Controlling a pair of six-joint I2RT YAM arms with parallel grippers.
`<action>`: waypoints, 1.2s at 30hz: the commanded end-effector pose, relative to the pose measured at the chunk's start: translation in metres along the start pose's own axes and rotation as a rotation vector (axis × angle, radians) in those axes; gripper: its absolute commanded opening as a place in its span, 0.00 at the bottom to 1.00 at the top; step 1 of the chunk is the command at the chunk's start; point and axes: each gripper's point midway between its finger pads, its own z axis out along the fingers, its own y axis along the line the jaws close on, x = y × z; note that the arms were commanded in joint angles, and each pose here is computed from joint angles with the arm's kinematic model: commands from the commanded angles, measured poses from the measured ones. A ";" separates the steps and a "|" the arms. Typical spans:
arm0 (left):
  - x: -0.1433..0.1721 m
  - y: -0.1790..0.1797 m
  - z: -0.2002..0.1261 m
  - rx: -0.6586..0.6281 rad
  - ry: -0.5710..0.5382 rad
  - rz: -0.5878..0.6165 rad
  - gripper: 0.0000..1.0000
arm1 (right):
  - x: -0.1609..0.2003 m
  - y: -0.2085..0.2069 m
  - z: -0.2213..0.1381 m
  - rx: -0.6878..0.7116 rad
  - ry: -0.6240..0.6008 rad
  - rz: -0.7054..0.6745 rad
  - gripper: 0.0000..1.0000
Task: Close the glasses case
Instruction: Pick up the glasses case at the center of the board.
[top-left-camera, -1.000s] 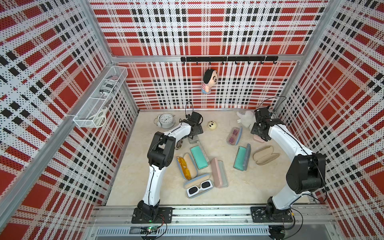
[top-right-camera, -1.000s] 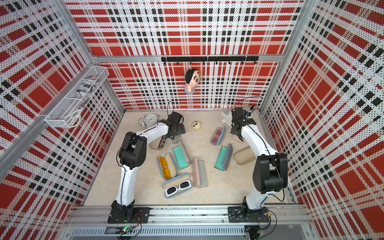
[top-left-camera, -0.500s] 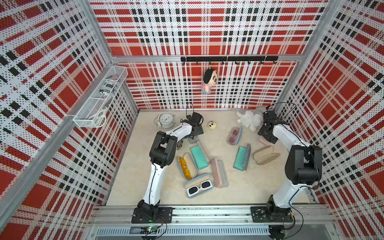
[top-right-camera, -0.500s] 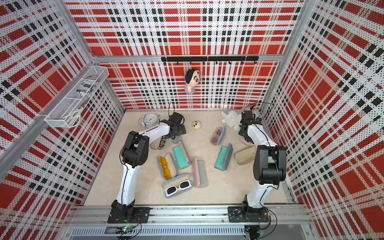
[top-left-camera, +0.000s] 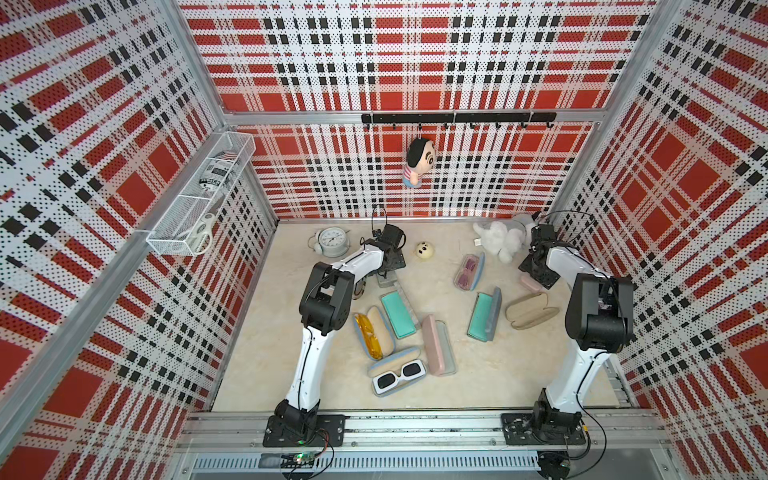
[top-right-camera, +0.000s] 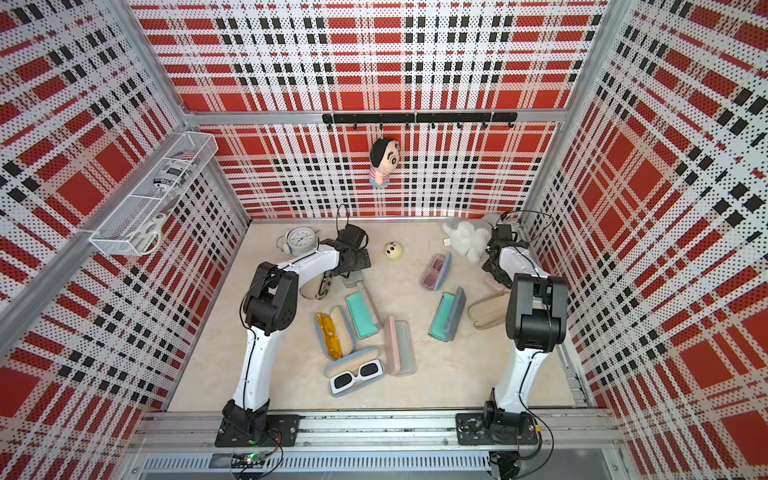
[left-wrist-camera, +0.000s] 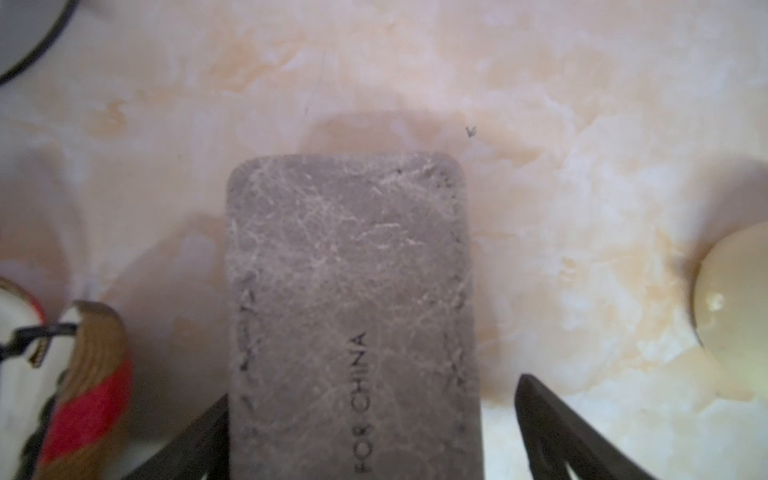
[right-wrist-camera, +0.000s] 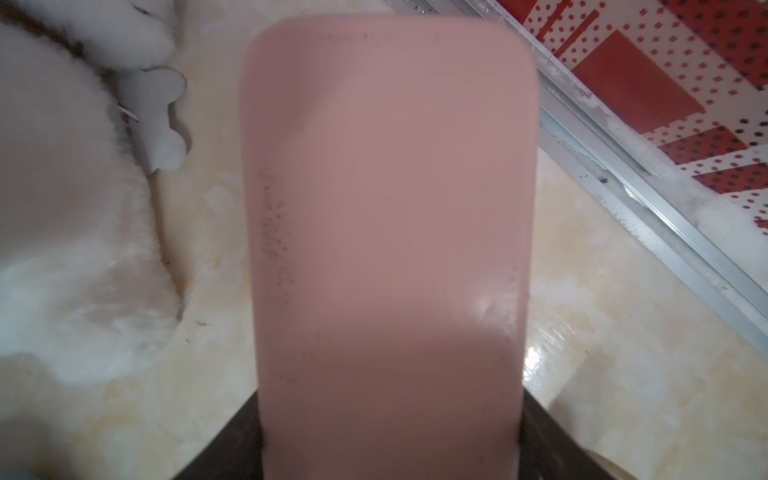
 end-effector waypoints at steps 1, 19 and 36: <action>0.007 0.003 0.011 -0.013 0.027 0.006 0.89 | -0.008 0.010 0.011 -0.023 -0.006 0.009 0.37; -0.001 -0.012 -0.006 0.016 -0.008 0.022 0.40 | -0.003 0.000 0.020 0.006 0.014 0.004 0.77; -0.103 -0.009 -0.192 0.114 -0.385 -0.074 0.40 | -0.024 -0.013 -0.066 -0.087 -0.109 0.000 0.89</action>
